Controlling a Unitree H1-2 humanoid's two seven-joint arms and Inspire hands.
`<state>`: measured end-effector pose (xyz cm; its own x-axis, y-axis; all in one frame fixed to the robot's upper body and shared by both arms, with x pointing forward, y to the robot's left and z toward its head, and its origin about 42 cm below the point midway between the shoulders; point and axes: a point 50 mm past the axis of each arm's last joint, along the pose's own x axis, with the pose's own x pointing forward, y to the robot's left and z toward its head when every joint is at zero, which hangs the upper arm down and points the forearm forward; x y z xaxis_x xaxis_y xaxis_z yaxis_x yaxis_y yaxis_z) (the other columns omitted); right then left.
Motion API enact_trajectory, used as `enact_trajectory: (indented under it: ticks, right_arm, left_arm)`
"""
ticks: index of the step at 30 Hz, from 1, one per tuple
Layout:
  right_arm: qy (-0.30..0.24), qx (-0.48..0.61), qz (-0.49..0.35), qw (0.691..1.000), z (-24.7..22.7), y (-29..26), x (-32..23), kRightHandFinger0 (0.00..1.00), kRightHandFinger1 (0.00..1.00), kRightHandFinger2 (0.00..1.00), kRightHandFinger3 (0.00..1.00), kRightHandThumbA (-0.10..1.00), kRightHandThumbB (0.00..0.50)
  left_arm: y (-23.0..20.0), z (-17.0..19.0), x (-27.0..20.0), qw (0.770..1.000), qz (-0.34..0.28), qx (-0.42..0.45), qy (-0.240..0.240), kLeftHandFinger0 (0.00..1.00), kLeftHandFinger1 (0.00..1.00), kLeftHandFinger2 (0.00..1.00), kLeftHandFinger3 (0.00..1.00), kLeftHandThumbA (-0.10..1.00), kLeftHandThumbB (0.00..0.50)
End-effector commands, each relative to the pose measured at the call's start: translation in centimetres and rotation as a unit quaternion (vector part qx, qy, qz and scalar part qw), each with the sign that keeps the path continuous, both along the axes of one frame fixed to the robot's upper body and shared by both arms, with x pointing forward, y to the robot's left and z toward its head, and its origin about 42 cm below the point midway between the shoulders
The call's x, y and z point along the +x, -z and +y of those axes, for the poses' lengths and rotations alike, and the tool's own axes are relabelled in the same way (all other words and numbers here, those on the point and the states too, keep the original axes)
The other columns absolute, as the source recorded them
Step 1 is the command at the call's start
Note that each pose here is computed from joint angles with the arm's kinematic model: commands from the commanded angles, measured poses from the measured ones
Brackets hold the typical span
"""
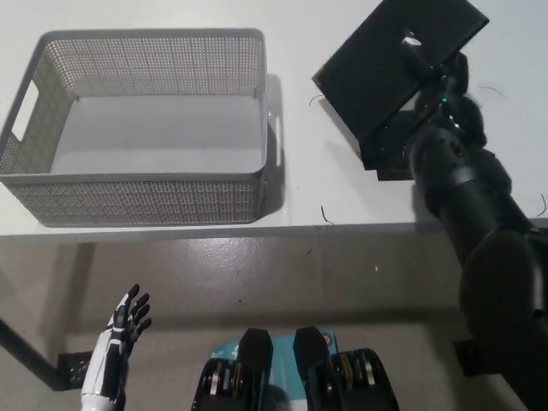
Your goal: A notebook is kept standing on the table on the right hand side and a container is kept on the left hand side and the robot uses its right hand to grab the notebook and places it in the container
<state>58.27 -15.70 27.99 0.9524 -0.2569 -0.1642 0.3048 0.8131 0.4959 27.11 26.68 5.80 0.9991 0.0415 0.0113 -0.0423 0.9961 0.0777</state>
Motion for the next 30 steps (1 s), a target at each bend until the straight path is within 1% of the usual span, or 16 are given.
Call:
enact_trajectory:
  ticks: [1,2,3,4,5,8,9,12,14,16,19,21,22,24,27,30]
  right_arm:
    - [0.009,0.042,-0.108,0.993,0.6,-5.6,0.8,0.00,0.20,0.73,0.32,-0.10,0.090]
    - [0.009,0.031,-0.113,0.993,0.6,-5.7,0.8,0.00,0.22,0.72,0.51,-0.10,0.071]
    - [0.011,0.021,-0.114,0.993,0.6,-6.1,0.8,0.00,0.22,0.73,0.64,-0.10,0.069]
    - [0.011,0.022,-0.117,0.993,0.7,-6.4,0.8,0.00,0.22,0.72,0.75,-0.10,0.055]
    - [0.008,0.027,-0.126,0.992,0.7,-6.9,0.8,0.00,0.24,0.71,0.80,-0.10,0.053]
    - [0.002,0.057,-0.167,0.984,1.3,-8.6,0.5,0.00,0.24,0.73,0.77,-0.10,0.071]
    - [0.000,0.063,-0.176,0.982,1.6,-9.4,0.3,0.00,0.23,0.71,0.77,-0.10,0.099]
    - [-0.014,0.065,-0.224,0.972,3.2,-13.2,-0.9,0.00,0.17,0.65,0.76,-0.10,0.120]
    - [-0.049,0.085,-0.272,0.957,4.4,-15.7,-2.1,0.00,0.16,0.64,0.80,-0.10,0.055]
    - [-0.062,0.083,-0.300,0.948,5.3,-17.5,-3.0,0.00,0.17,0.66,0.87,-0.10,0.051]
    - [-0.093,0.094,-0.337,0.932,7.3,-20.6,-4.7,0.00,0.21,0.69,0.84,-0.10,0.046]
    - [-0.101,0.079,-0.340,0.932,8.9,-21.6,-5.4,0.00,0.23,0.71,0.85,-0.10,0.061]
    - [-0.108,0.070,-0.338,0.932,10.0,-21.6,-5.6,0.00,0.21,0.70,0.79,-0.10,0.058]
    - [-0.117,0.050,-0.339,0.932,11.2,-21.1,-5.7,0.00,0.22,0.73,0.74,-0.10,0.055]
    - [-0.141,0.030,-0.318,0.937,14.2,-19.9,-6.0,0.00,0.27,0.76,0.78,-0.10,0.054]
    - [-0.159,0.015,-0.288,0.944,17.2,-18.3,-6.0,0.00,0.27,0.74,0.77,-0.10,0.060]
  left_arm:
    - [-0.6,0.1,0.2,1.000,-0.025,0.007,-0.001,1.00,1.00,1.00,1.00,1.00,0.222]
    - [-0.5,0.0,0.1,1.000,-0.023,0.009,-0.002,1.00,1.00,1.00,1.00,1.00,0.237]
    - [-0.4,0.0,0.1,1.000,-0.021,0.008,-0.004,1.00,1.00,1.00,1.00,1.00,0.261]
    - [-0.4,0.0,0.0,1.000,-0.020,0.007,-0.005,1.00,1.00,1.00,1.00,1.00,0.265]
    - [-0.3,0.0,0.0,1.000,-0.021,0.010,-0.007,1.00,1.00,1.00,1.00,1.00,0.258]
    - [-0.2,0.1,-0.1,1.000,-0.019,0.012,-0.006,1.00,1.00,1.00,1.00,1.00,0.257]
    - [-0.1,0.1,-0.1,1.000,-0.019,0.015,-0.006,1.00,1.00,1.00,1.00,1.00,0.252]
    - [-0.1,-0.1,0.0,1.000,-0.017,0.013,-0.004,1.00,1.00,1.00,1.00,1.00,0.265]
    - [0.0,-0.1,0.0,1.000,-0.017,0.014,-0.003,1.00,1.00,1.00,1.00,1.00,0.260]
    - [0.0,-0.2,0.0,1.000,-0.014,0.016,-0.004,1.00,1.00,1.00,1.00,1.00,0.262]
    - [0.0,-0.1,0.0,1.000,-0.016,0.020,-0.004,1.00,1.00,1.00,1.00,1.00,0.249]
    - [0.0,-0.1,-0.1,1.000,-0.018,0.013,0.000,1.00,1.00,1.00,1.00,1.00,0.262]
    - [0.1,-0.1,-0.1,1.000,-0.020,0.016,0.003,1.00,1.00,1.00,1.00,1.00,0.253]
    - [0.3,-0.4,-0.2,1.000,-0.016,0.014,0.006,1.00,1.00,1.00,1.00,1.00,0.262]
    - [0.3,-0.6,-0.1,1.000,-0.012,0.006,0.007,1.00,1.00,1.00,1.00,1.00,0.286]
    - [0.3,-0.7,0.1,1.000,-0.013,-0.005,0.010,1.00,1.00,1.00,1.00,1.00,0.271]
